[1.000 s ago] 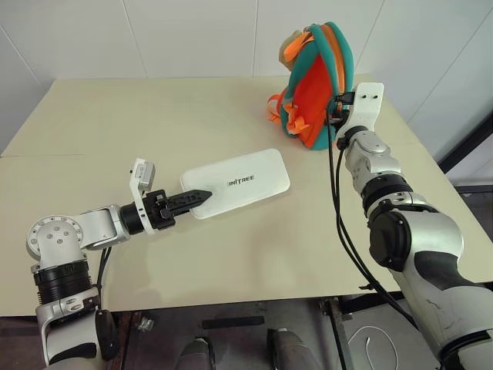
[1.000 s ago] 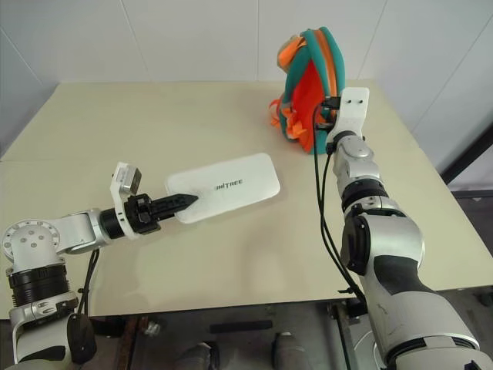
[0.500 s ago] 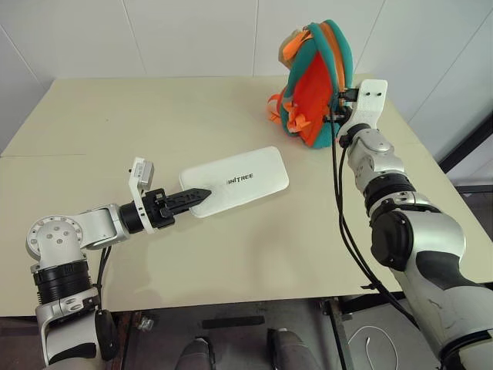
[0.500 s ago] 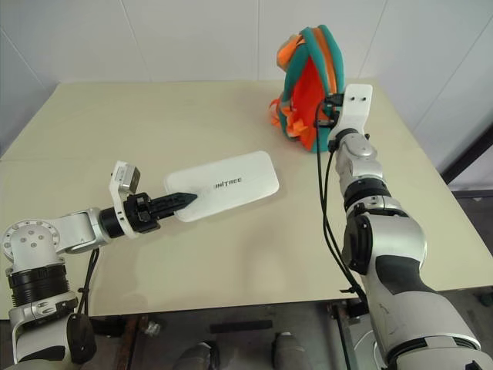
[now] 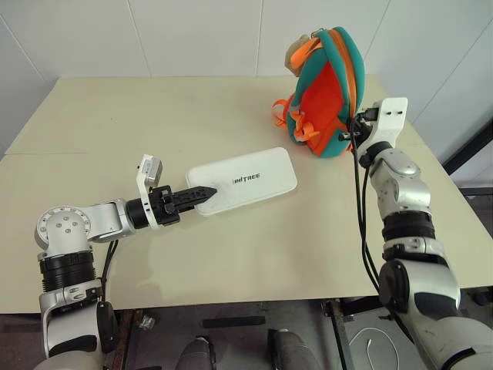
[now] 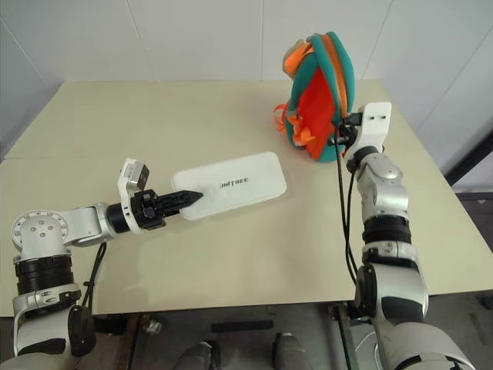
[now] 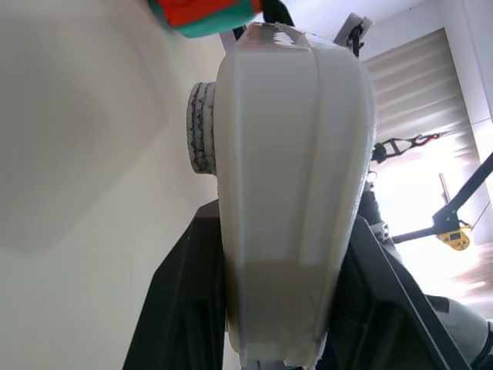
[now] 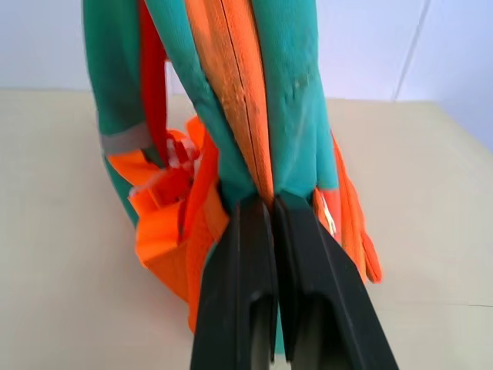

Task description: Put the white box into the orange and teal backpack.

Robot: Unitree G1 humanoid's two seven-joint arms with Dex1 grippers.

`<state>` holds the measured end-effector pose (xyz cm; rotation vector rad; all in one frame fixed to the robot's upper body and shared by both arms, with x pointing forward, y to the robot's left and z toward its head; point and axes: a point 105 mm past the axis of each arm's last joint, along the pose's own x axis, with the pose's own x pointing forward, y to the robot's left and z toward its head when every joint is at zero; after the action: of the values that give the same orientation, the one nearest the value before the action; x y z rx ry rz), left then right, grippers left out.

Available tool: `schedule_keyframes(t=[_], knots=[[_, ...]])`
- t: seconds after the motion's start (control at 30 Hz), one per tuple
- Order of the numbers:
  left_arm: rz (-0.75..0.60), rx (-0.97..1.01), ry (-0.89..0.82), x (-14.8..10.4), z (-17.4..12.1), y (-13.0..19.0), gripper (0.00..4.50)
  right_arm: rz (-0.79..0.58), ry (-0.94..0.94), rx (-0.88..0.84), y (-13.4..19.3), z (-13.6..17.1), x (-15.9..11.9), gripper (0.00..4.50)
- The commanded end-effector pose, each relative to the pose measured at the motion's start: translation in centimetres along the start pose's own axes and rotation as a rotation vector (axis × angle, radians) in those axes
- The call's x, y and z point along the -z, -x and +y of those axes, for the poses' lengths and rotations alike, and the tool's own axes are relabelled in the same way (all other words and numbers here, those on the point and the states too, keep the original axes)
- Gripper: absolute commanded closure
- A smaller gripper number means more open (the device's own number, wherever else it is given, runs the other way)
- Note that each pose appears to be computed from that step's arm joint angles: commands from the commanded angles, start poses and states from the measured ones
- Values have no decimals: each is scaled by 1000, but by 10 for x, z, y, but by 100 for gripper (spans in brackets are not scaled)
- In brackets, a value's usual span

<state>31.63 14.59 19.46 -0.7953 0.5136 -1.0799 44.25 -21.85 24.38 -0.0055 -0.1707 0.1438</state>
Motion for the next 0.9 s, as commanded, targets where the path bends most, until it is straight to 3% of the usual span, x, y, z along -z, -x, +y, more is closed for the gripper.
schedule_keyframes(t=[0.03,0.2,0.53,0.7,0.9], knots=[[-8,43,-34,-9,-12,2,322,-87,58,-82,25,8,-40,450],[-3,48,-24,-10,-11,4,322,-54,79,-147,56,13,-41,450],[-4,42,1,-11,-11,17,322,123,83,-450,134,44,-29,450],[1,32,8,-11,-9,19,322,243,174,-379,156,8,-25,450],[16,35,12,-9,-8,15,322,295,249,-290,162,-26,-30,450]])
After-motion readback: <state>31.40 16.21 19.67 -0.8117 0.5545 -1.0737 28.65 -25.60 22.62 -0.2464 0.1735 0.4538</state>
